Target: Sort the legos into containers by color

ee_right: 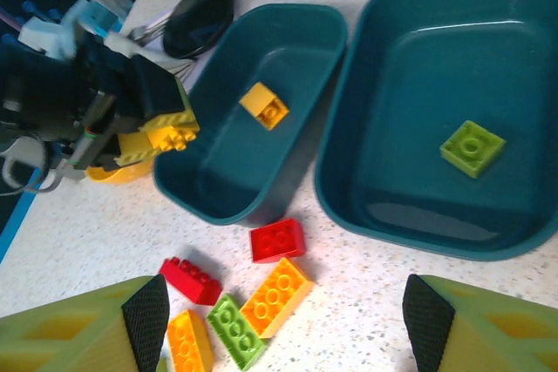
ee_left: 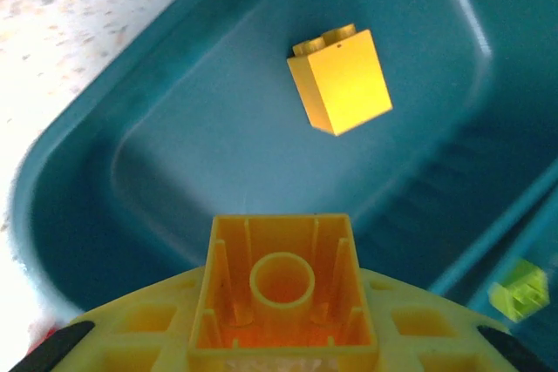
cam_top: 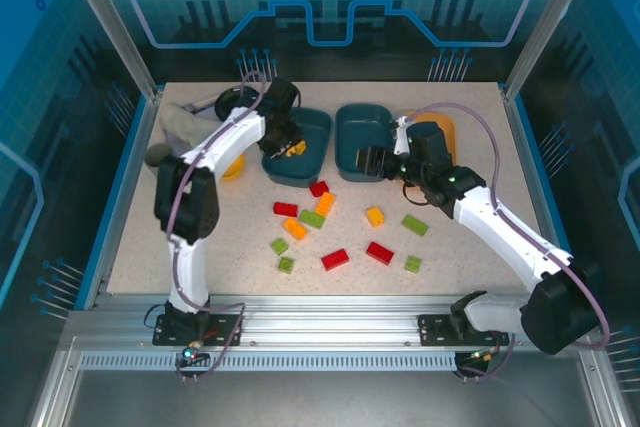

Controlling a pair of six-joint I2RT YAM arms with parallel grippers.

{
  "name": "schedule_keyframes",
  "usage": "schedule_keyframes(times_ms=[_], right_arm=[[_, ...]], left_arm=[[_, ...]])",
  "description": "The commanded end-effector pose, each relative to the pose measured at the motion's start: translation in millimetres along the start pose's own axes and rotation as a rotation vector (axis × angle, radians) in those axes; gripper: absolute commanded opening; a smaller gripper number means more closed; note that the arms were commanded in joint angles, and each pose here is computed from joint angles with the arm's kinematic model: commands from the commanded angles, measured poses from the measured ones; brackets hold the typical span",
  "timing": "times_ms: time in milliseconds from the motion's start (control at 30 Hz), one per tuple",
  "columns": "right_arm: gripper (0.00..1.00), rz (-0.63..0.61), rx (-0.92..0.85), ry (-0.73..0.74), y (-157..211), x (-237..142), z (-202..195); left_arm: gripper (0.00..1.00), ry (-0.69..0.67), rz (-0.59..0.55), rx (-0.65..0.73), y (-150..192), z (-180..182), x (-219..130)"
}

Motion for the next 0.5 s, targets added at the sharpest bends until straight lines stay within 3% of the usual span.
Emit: schedule_keyframes(times_ms=[0, 67, 133, 200, 467], right_arm=[[0.74, 0.015, 0.041, 0.088, -2, -2, -15], [0.74, 0.054, 0.036, 0.107, 7, -1, -20], [0.74, 0.101, 0.001, 0.114, 18, -2, -21], [0.74, 0.178, -0.038, 0.12, 35, -3, -23], [0.73, 0.591, -0.325, 0.142, 129, -26, -13]], left_arm=[[0.29, -0.095, 0.039, 0.063, 1, 6, 14], [0.34, -0.107, 0.058, 0.069, 2, 3, 25], [0.51, -0.112, 0.081, 0.073, 4, 1, 31], [0.6, -0.11, 0.092, 0.078, 5, -1, 31], [0.76, 0.024, 0.042, 0.154, 14, -21, -28]])
Point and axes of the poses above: each hand's point on the last joint's axis, 136 mm out from that joint toward the fingers, its own x axis out along the fingers, its own z axis along the line the jaws close on, y = z × x, the point moved 2 cm from there along -x, back along the fingers, and after that the axes turned 7 degrees about -x, right-handed, at the moved point
